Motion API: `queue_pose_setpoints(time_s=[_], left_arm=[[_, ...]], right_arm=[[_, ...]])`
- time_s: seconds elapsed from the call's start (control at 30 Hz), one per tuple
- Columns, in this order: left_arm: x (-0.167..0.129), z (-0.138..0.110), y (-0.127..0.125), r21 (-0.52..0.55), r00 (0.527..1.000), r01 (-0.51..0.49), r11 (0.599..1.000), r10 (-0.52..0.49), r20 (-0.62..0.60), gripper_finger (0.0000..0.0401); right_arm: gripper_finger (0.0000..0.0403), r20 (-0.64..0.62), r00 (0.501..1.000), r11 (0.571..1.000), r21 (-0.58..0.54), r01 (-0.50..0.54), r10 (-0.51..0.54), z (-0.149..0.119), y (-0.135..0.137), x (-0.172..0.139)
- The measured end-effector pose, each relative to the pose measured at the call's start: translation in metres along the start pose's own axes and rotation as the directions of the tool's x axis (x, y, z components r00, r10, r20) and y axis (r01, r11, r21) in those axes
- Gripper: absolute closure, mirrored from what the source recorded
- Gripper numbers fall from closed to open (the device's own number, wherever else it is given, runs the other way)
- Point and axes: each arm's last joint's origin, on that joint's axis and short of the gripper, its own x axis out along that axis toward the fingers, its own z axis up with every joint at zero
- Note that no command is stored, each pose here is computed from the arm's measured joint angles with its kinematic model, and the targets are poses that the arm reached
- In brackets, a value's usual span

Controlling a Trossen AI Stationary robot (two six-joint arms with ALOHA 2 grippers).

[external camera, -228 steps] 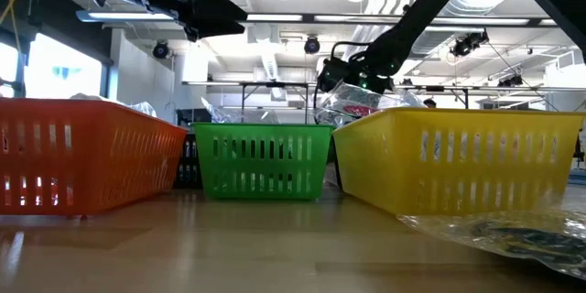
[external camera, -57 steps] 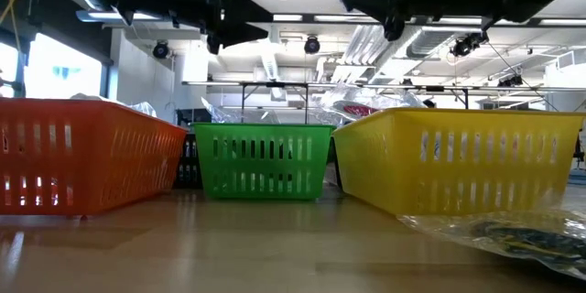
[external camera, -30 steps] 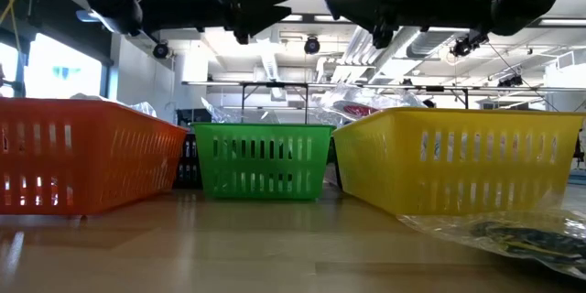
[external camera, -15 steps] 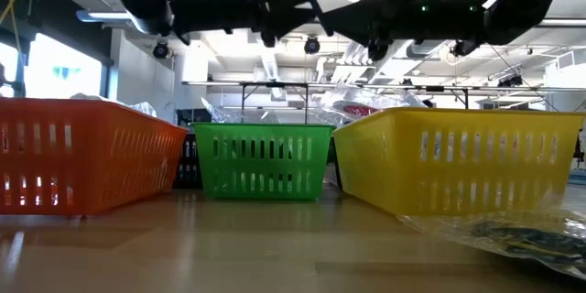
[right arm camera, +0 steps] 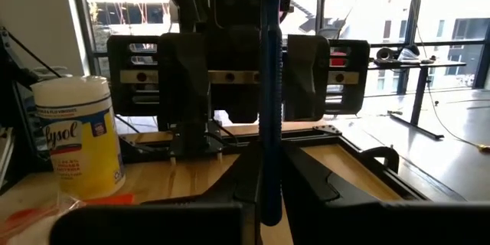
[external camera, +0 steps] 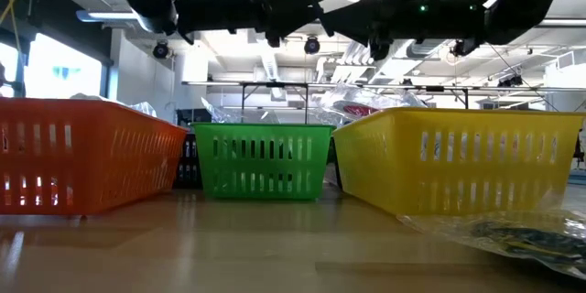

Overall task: Pick & Place Travel size toiletries
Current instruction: Put the blue razor into the left black bin

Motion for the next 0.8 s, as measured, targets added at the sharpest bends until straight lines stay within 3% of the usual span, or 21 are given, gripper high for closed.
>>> queue_pose_setpoints(time_s=[0.3,0.8], left_arm=[[0.0,0.0,0.0,0.0,1.0,-0.001,1.0,0.001,0.0,0.0282],[0.0,0.0,0.0003,0.0,1.0,-0.006,1.0,0.006,0.0,0.0344]], right_arm=[[0.0378,0.0,1.0,1.0,-0.002,-0.001,0.001,0.0,0.0001,0.0],[0.0378,-0.001,1.0,1.0,0.0,-0.006,0.006,0.0,0.0003,-0.0001]])
